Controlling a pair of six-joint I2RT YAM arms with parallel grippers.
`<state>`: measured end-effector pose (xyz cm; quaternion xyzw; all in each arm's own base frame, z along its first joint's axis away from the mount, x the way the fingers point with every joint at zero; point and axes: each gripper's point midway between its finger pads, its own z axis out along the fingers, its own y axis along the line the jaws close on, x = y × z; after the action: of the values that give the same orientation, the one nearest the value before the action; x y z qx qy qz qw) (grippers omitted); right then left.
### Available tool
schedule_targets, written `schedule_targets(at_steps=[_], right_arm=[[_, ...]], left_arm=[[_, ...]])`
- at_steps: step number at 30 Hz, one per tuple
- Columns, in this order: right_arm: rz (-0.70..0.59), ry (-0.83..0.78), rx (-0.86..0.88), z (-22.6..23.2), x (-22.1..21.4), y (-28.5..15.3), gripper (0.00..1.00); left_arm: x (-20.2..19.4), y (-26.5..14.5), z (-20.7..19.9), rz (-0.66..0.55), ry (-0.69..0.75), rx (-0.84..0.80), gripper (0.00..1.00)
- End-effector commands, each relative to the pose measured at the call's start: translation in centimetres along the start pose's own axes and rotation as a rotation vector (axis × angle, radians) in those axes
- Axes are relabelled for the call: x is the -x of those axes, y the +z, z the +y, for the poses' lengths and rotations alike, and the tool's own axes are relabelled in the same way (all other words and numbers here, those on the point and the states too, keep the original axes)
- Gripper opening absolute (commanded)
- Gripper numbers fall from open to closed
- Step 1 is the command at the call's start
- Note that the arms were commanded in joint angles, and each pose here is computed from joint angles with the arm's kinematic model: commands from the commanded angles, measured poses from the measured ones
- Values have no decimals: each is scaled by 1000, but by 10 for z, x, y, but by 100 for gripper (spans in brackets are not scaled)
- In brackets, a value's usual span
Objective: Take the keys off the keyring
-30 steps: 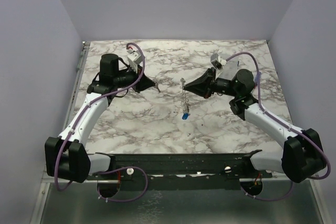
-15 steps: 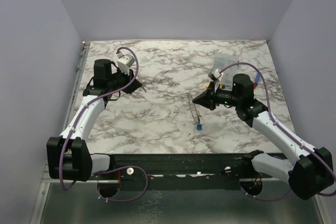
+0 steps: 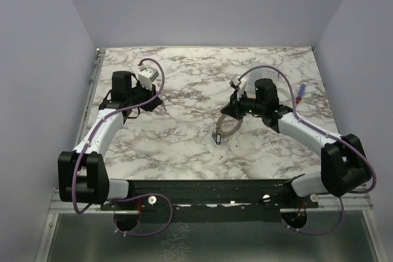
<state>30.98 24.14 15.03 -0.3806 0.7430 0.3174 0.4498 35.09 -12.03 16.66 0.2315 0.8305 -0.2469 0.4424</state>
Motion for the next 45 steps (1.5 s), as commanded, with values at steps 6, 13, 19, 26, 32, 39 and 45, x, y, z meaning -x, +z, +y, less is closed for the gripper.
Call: schedule_targets(at_steps=[6,13,19,26,32,39,45], right_arm=[[4,104,-23,-30,-12,54,1],[60,178,31,-31,-36,77,9],[101,224,59,-22,-37,69,45],[65,186,30,-11,-7,34,91],[26,186,-46,-18,6,-13,100],[-21,219,-169,-45,9,-72,100],[-69,244,-316,-99,11,-127,100]], left_arm=[[-60,-8,-8,176,84,-64,0],[-112,-18,-19,352,292,-168,0],[-134,-9,-35,447,369,-215,0],[-143,13,-39,518,327,-220,0],[-121,28,-24,486,283,-141,34],[-69,16,9,401,177,-62,99],[-15,-16,85,278,10,99,99]])
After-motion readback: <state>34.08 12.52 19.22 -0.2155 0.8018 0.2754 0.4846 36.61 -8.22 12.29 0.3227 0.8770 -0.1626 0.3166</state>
